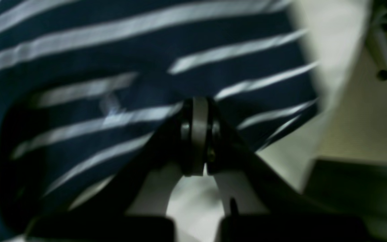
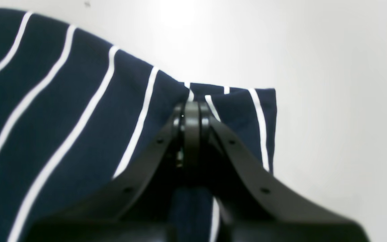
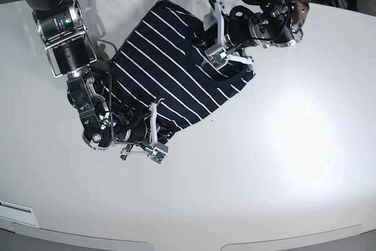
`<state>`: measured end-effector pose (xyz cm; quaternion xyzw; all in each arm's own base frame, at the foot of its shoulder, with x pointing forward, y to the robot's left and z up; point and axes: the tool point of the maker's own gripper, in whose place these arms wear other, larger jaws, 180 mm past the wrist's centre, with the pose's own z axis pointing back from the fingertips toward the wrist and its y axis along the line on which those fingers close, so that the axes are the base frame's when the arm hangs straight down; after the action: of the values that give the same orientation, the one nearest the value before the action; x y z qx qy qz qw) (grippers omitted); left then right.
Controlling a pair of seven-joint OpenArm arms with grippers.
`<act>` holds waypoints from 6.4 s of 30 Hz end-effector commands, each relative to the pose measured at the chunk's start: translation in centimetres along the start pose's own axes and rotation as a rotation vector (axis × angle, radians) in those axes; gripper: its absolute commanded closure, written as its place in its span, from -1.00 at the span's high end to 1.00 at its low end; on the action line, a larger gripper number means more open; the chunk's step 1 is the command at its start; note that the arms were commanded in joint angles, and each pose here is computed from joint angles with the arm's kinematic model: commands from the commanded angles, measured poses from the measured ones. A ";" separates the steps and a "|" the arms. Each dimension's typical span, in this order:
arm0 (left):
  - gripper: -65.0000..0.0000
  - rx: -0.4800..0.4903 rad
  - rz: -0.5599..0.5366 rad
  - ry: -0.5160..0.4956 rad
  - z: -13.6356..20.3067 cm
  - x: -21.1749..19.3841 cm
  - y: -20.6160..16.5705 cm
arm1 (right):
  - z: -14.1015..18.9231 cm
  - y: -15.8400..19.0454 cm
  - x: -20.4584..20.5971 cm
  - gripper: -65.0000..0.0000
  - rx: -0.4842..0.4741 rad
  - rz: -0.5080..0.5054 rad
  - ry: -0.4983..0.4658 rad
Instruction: Fold the T-shirt properly
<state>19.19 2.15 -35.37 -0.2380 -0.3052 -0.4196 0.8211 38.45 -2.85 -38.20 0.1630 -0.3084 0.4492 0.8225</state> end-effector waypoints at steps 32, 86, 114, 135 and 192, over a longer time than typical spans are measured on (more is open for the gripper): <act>-1.00 -0.463 -0.067 -0.048 0.9 4.9 -3.0 | 9.8 -8.2 -4.1 -1.00 -0.165 -0.236 -0.120; -1.00 0.057 -0.250 -0.172 0.2 17.7 16.0 | 18.8 0.6 -13.0 -1.00 -0.684 -0.279 0.067; -1.00 0.002 -0.180 -0.034 -4.7 9.1 11.2 | 12.3 7.4 -13.2 -1.00 -0.186 -0.408 -0.115; -1.00 -0.364 -0.068 -0.134 2.4 11.0 6.4 | 22.6 11.2 -1.8 -1.00 -0.112 -0.270 -0.539; -1.00 0.002 0.877 0.433 2.4 -32.2 -10.9 | 12.1 33.7 -37.2 -1.00 0.088 -0.855 0.487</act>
<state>-5.17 15.08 -55.10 -0.2501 -0.0031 -0.0740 0.9654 -9.19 -14.48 -54.03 0.1999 0.0084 0.1059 0.9740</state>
